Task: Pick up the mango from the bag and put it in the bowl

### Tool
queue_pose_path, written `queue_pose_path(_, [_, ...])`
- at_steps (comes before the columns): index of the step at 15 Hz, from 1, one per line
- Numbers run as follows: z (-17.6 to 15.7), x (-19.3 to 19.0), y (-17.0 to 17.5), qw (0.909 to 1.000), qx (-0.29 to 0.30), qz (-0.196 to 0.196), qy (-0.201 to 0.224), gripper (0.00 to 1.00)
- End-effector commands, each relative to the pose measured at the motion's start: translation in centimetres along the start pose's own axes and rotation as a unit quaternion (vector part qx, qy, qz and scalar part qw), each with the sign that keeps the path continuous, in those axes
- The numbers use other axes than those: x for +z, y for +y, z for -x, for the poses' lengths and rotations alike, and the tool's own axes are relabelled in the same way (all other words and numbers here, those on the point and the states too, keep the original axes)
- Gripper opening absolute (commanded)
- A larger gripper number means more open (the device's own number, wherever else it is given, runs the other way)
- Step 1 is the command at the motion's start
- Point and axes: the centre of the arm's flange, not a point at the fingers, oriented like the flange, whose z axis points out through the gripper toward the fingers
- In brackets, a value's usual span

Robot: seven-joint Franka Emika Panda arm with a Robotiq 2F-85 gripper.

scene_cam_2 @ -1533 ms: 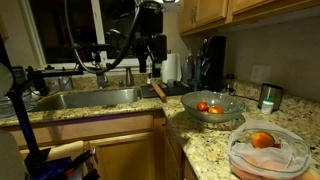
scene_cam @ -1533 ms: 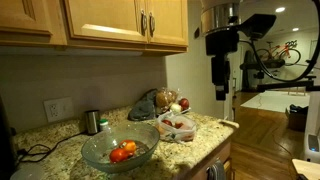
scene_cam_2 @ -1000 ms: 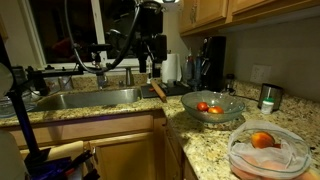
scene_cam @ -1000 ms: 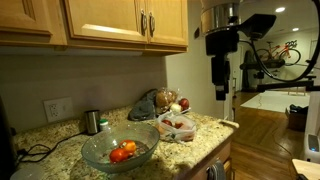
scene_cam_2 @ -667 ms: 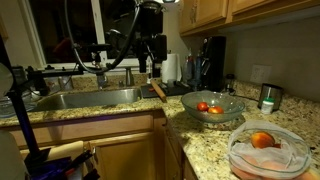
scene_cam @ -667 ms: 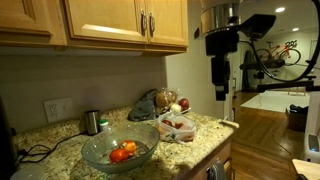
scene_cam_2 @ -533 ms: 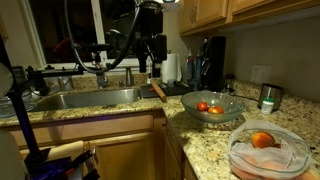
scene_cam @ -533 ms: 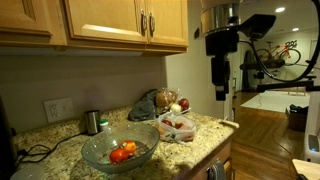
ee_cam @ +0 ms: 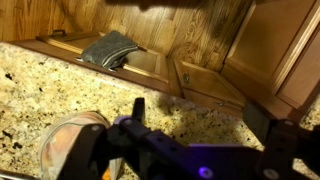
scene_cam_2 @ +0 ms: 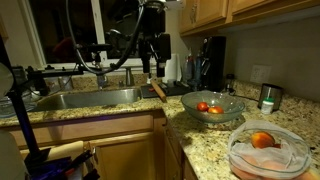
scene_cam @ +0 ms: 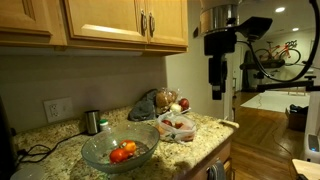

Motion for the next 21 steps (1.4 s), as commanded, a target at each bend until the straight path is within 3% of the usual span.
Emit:
queue_pose_path(1, [-0.8, 1.0, 1.6, 0.9988, 0.013, 0.035, 0.033, 1.00])
queue_pose_path(6, [-2.5, 2.3, 4.5, 0.9939, 0.029, 0.080, 0.070, 1.00])
queue_pose_path(14, [-4.0, 6.0, 10.7, 0.9790, 0.113, 0.138, 0.098, 1.00])
queue_pose_path(19, [-5.3, 7.8, 13.8, 0.9674, 0.168, 0.146, 0.120, 1.00])
queue_pose_path(20, [-5.2, 7.9, 13.8, 0.9665, 0.173, 0.147, 0.120, 1.00])
queue_pose_path(21, [-4.9, 7.3, 13.2, 0.9725, 0.154, 0.137, 0.108, 1.00])
